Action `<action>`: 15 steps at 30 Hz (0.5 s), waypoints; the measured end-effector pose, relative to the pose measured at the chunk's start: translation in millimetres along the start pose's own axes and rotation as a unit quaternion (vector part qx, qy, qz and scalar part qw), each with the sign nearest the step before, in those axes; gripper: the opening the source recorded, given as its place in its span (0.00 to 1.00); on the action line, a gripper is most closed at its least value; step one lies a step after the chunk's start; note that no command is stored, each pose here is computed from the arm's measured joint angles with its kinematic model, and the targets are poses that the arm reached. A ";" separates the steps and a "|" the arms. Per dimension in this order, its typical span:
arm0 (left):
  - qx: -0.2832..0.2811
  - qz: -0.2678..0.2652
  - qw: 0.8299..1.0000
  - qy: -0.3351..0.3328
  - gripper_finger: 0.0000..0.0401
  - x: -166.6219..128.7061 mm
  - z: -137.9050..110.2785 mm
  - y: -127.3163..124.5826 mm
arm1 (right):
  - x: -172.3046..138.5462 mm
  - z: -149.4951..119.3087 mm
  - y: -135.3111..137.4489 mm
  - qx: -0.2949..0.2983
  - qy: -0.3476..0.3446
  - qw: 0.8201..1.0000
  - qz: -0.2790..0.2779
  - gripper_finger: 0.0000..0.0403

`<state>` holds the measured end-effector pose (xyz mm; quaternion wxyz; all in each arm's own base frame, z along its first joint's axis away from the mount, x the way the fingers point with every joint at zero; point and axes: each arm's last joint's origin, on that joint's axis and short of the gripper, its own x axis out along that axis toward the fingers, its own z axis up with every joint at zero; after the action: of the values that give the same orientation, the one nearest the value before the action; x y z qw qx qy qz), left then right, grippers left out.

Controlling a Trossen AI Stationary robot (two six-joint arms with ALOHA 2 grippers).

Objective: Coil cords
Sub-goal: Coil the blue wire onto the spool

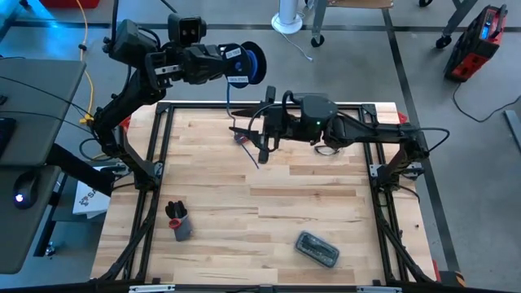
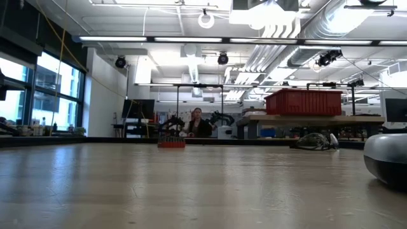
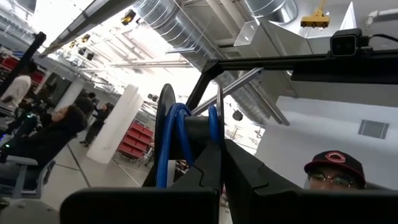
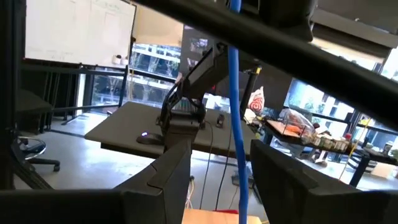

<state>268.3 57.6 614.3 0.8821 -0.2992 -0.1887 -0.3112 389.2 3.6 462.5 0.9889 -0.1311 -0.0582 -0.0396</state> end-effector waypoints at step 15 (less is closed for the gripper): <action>-0.020 0.002 1.000 0.015 0.00 4.7 -7.0 2.0 | 0.6 -0.4 0.0 -0.002 0.000 1.000 -0.004 0.33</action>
<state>274.2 52.3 610.7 0.8791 -0.3125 -0.1689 -0.3179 389.8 3.5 462.2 0.9885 -0.1324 -0.0587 -0.0438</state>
